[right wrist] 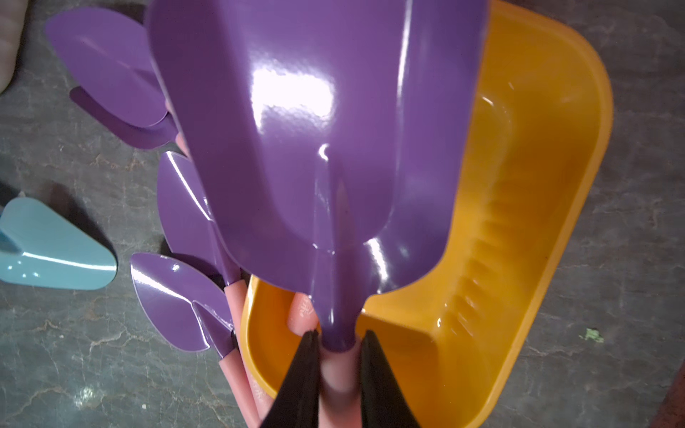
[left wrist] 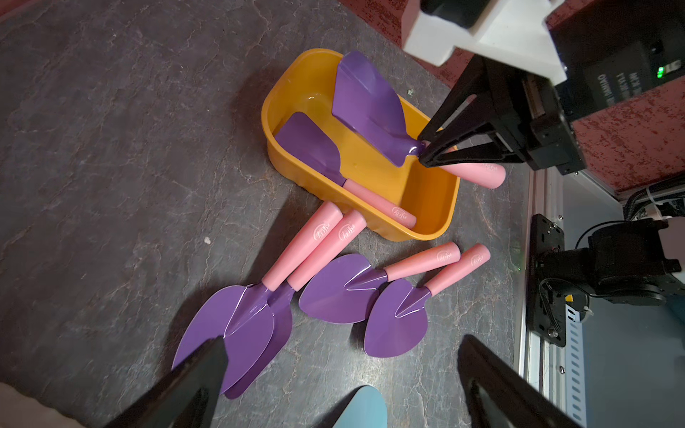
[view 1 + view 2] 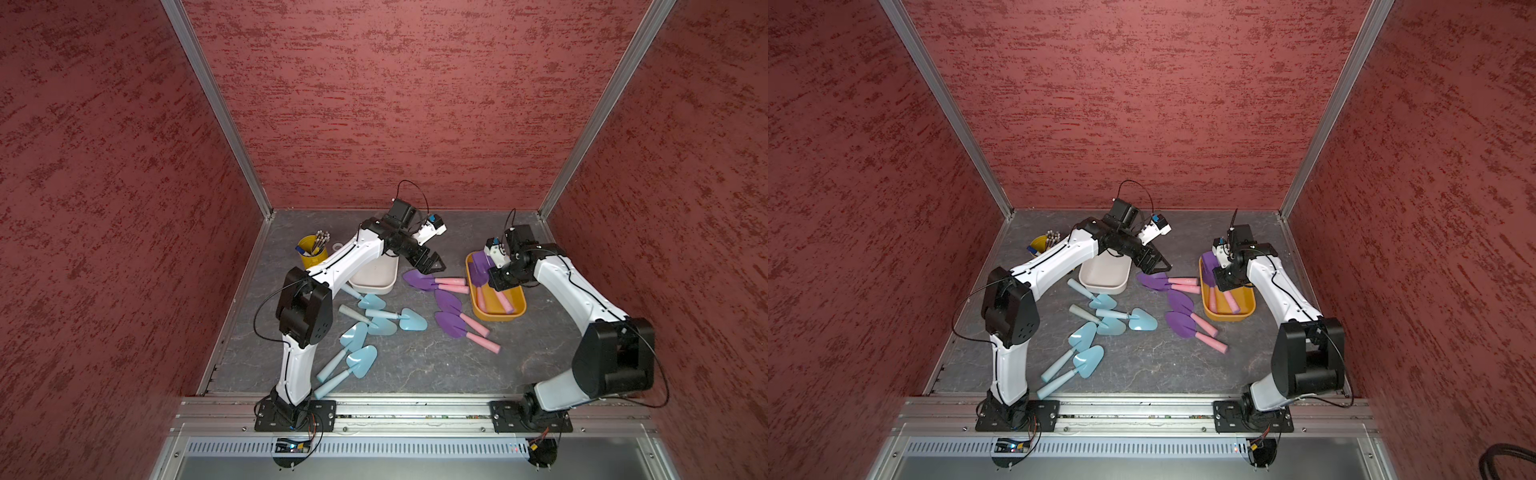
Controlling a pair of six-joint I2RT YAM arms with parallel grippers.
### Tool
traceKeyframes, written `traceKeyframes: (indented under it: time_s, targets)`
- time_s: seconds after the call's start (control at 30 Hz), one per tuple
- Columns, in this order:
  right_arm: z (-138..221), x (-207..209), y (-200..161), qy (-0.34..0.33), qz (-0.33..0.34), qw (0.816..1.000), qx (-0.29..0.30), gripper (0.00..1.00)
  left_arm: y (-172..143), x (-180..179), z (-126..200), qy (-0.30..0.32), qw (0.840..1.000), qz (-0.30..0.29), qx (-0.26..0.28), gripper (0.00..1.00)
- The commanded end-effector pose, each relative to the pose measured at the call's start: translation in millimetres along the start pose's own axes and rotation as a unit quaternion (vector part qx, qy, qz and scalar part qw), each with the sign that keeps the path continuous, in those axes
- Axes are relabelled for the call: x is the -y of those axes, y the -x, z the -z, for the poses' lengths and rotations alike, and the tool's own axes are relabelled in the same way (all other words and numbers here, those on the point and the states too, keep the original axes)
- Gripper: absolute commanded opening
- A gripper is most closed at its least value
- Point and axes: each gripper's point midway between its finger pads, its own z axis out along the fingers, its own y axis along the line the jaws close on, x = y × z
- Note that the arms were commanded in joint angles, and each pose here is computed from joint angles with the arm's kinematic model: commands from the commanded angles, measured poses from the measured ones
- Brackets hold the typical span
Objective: Sort the small shovels by color and place them into the storage box
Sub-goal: Place the shovel in the storage box.
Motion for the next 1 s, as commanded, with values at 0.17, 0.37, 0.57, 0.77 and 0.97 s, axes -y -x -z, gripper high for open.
traceKeyframes:
  time_s: [0.17,0.37,0.57,0.77,0.97]
  targets:
    - [-29.2,26.1,22.5,-0.014,-0.122,0.992,0.02,0.0,0.3,1.8,-13.9,-0.008,1.0,0.019,0.0,1.0]
    - [-47.0,37.1,16.3,-0.024,-0.148,0.989,0.009,0.0,-2.8,1.1,-13.0,-0.004,1.0,0.017,-0.005,1.0]
    - [-59.7,46.1,12.1,-0.031,-0.152,0.988,-0.001,0.0,-3.6,0.1,-12.9,-0.003,1.0,0.019,-0.005,1.0]
    - [-72.0,50.6,8.7,-0.03,-0.152,0.988,-0.013,0.0,-3.6,1.5,-15.0,-0.006,1.0,0.018,-0.005,1.0]
    - [-79.8,53.4,6.2,-0.031,-0.158,0.987,-0.024,0.0,-5.8,3.4,-14.8,-0.009,1.0,0.017,-0.01,1.0]
